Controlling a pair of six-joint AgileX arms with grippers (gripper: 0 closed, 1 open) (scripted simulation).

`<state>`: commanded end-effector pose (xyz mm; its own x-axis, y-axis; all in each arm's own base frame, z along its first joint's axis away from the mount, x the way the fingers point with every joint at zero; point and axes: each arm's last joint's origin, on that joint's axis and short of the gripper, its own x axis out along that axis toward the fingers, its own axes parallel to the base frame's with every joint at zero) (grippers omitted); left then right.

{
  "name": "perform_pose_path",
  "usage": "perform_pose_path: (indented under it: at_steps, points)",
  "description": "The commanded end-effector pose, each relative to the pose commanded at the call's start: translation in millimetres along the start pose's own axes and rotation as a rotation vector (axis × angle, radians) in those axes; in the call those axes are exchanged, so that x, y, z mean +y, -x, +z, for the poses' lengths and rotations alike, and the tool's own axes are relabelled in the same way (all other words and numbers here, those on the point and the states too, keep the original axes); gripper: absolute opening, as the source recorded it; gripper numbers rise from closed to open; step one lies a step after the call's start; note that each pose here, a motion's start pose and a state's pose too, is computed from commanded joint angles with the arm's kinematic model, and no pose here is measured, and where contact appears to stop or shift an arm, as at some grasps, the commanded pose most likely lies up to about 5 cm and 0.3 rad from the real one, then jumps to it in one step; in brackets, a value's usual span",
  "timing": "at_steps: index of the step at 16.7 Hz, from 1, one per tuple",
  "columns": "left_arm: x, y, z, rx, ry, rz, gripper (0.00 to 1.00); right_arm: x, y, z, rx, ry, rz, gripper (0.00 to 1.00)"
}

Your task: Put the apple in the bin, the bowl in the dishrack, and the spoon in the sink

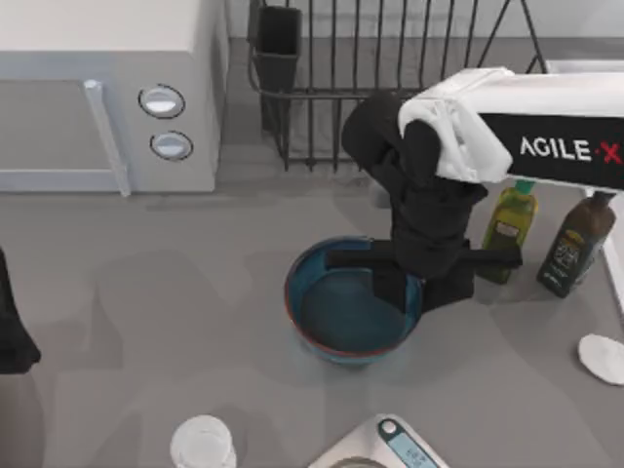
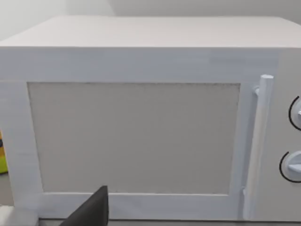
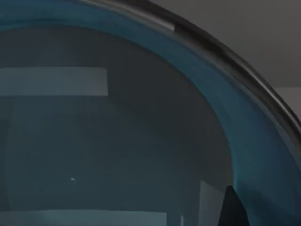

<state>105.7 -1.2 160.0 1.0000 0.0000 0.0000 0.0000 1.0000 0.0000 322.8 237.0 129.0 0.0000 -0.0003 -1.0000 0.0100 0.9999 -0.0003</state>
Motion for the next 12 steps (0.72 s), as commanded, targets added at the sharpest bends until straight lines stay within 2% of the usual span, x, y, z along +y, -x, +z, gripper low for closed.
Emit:
perform_pose_path:
  at_steps: [12]
  points:
    - [0.0, 0.0, 0.0, 0.0, 0.0, 0.0, 1.0, 2.9, 9.2, -0.5, 0.005, 0.007, -0.002, 0.0]
